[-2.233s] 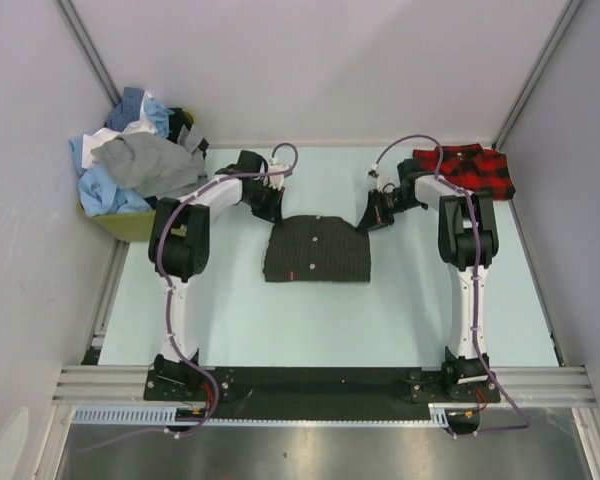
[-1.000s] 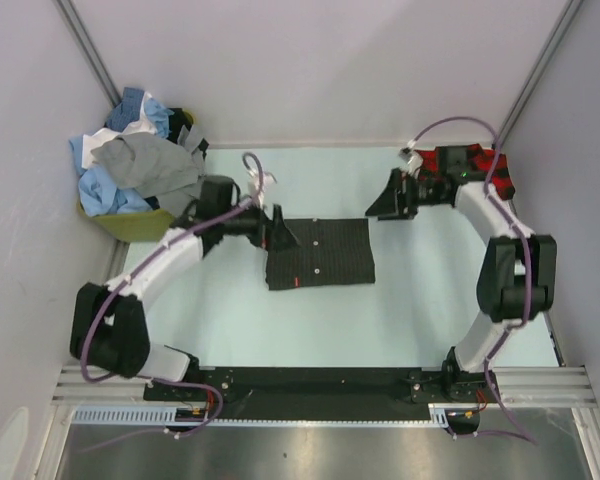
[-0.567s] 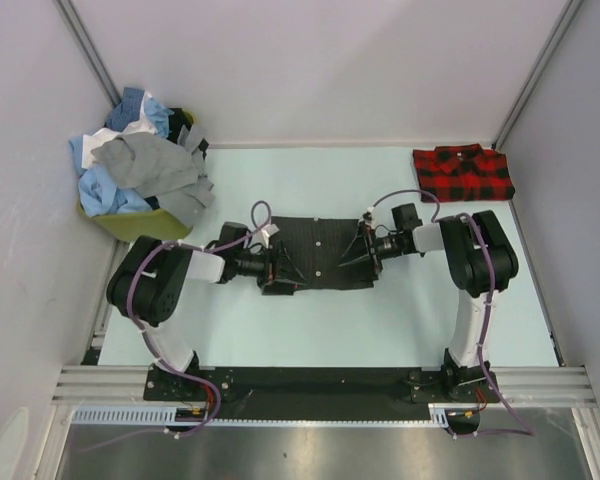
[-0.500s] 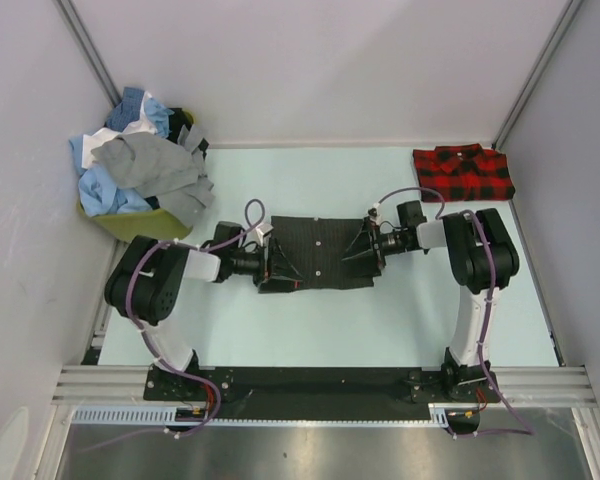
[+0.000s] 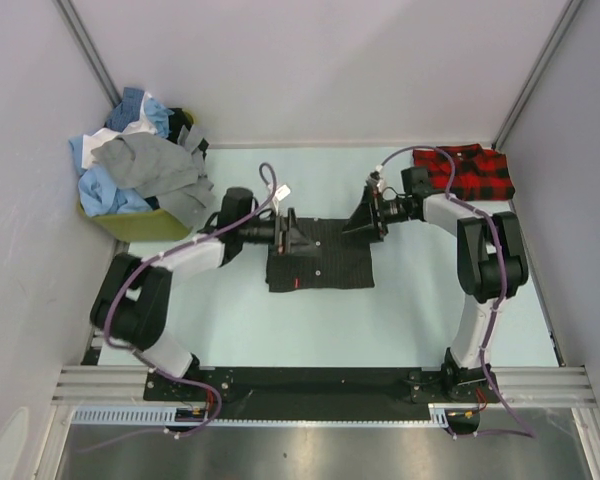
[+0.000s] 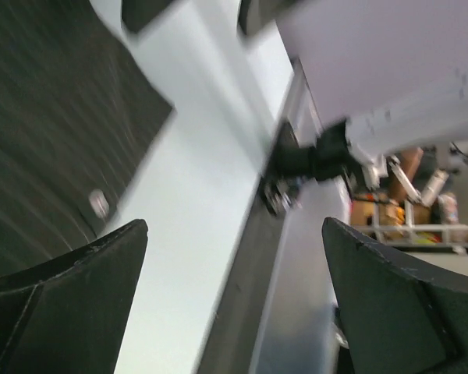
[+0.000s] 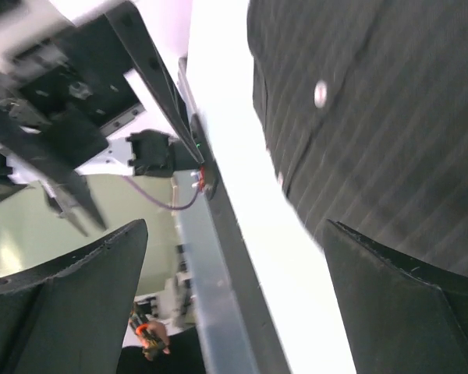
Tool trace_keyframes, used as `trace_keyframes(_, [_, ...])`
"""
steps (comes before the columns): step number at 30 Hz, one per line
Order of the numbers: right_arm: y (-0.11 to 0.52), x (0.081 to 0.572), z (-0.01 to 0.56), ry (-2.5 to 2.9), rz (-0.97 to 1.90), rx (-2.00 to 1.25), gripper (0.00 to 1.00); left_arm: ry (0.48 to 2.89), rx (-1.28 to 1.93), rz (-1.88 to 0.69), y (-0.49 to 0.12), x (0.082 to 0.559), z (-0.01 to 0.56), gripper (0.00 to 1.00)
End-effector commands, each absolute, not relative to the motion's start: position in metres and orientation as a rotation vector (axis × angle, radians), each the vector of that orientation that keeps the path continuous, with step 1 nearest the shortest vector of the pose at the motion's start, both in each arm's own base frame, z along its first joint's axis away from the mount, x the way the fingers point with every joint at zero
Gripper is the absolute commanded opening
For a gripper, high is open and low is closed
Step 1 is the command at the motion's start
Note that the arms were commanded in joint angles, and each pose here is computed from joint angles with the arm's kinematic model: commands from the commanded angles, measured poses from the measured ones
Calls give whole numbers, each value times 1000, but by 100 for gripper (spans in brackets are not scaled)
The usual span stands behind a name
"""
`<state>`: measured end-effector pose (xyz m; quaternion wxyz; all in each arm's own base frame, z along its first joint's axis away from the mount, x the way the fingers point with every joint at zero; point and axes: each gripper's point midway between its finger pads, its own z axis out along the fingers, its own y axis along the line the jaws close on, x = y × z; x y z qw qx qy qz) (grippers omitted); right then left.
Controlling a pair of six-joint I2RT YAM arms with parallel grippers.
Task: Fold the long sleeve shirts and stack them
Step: Fold the shirt
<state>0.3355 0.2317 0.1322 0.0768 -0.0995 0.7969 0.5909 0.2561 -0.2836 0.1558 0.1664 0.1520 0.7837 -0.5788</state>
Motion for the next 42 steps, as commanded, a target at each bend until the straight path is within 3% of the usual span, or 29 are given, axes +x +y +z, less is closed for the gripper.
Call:
trace_keyframes(1, [248,369,97,2406,1719,-256,100,2241,281,-1524,-289,337,123,99])
trace_keyframes(4, [243,395,54,2467,1636,-183,98,2358,103,-1407,-268,370,73,99])
trace_keyframes(7, [218,414,19,2569,1477,-92,96,2509,-25,-1232,-235,370,35,99])
trace_keyframes(11, [211,427,14,2619,1324,-164,95,2665,-12,-1180,-221,317,21,100])
trace_keyframes(16, [258,424,14,2603,1161,-569,95,2756,155,-1260,-246,244,21,99])
trace_keyframes(21, [295,411,26,2547,1137,-872,95,2598,401,-1389,-261,222,63,100])
trace_keyframes(23, [303,403,38,2462,1179,-983,92,2493,475,-1478,-257,225,89,100])
trace_keyframes(26, [312,396,58,2359,1188,-1093,93,2331,493,-1419,-236,258,123,100])
trace_keyframes(29, [312,399,83,2294,1197,-1095,94,2336,453,-1321,-214,293,130,99])
trace_keyframes(30, [312,399,94,2282,1207,-1082,95,2271,568,-1219,-212,320,143,99])
trace_keyframes(32, [308,395,122,2230,1196,-1083,96,2402,566,-1171,-206,334,116,96])
trace_keyframes(37, [286,367,146,2269,1100,-1069,96,2432,757,-1075,-210,381,94,88])
trace_keyframes(42, [263,329,116,2452,1113,-1003,88,2519,836,-1125,-213,381,60,85])
